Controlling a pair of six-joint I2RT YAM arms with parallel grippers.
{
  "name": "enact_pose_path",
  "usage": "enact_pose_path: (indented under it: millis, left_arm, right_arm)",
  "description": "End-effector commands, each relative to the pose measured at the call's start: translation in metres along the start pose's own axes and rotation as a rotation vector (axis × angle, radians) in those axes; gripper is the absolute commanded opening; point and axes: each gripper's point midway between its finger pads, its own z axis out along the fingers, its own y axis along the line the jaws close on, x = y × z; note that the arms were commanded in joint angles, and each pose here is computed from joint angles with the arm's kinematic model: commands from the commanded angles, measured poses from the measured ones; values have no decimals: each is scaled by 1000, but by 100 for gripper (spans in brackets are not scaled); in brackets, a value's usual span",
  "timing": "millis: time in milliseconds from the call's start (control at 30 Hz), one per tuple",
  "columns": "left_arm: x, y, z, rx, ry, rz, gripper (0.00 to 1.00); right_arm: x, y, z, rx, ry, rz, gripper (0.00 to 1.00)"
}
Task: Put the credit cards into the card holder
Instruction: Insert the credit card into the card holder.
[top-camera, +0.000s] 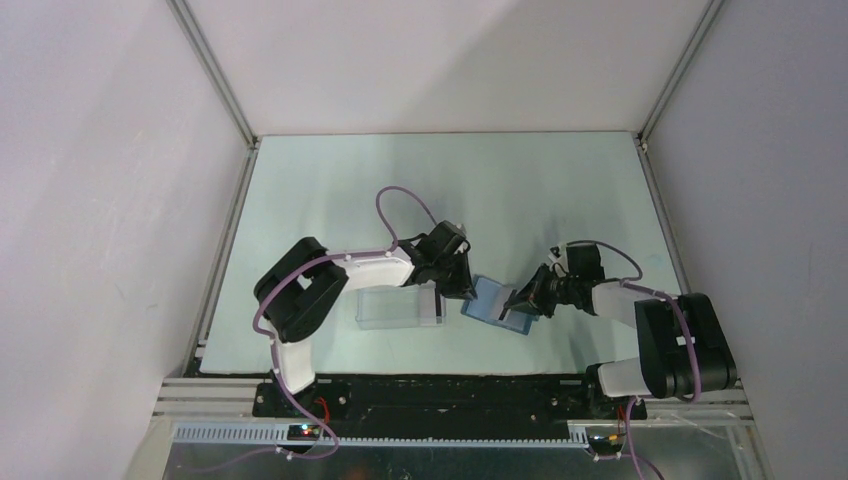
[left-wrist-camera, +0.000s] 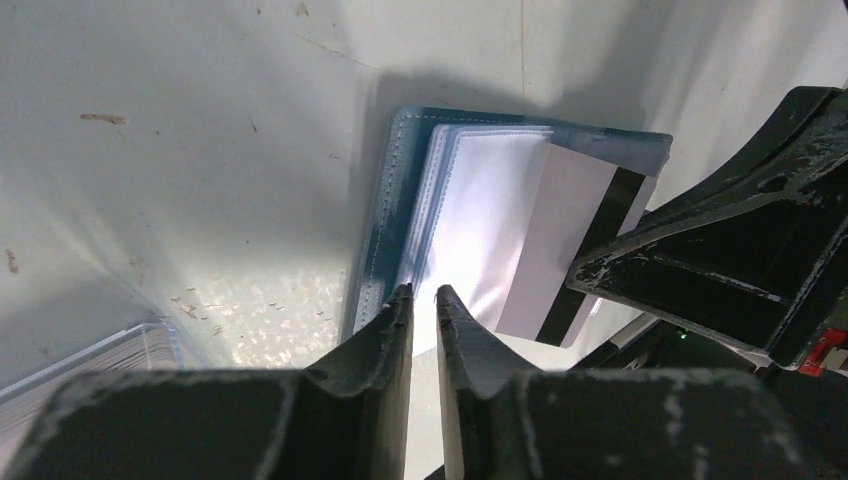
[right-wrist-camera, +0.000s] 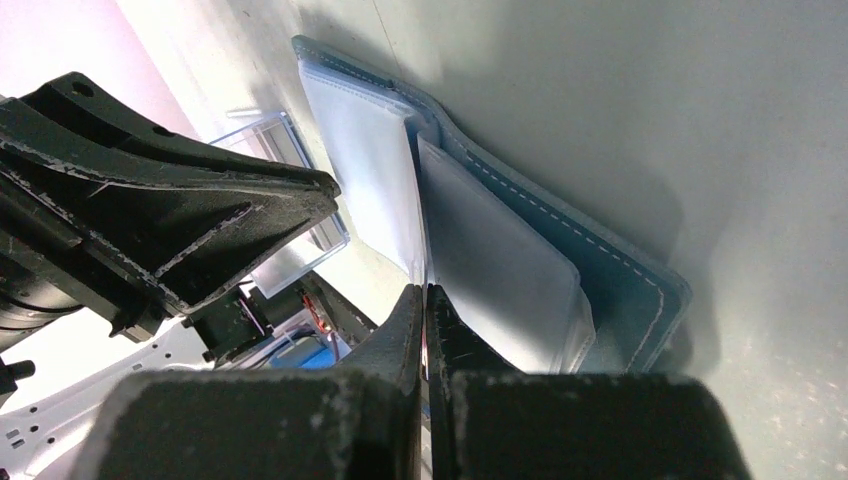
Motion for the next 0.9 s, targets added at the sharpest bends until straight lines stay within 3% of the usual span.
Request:
enact_pose_path:
  millis: [0, 267, 733, 867]
  left_arm:
    - [2, 16, 7, -52, 14, -4, 19]
    - [3, 18, 10, -52, 24, -2, 19]
    - [5, 17, 11, -48, 38, -3, 19]
    - [5, 18, 11, -49, 38, -4, 19]
  right_arm:
    - [8, -5, 6, 12, 33, 19, 0]
    - [4, -7, 12, 11, 67, -21, 0]
    - [1, -9, 20, 172, 89, -141, 0]
    - [0, -12, 24, 183, 102, -133, 15]
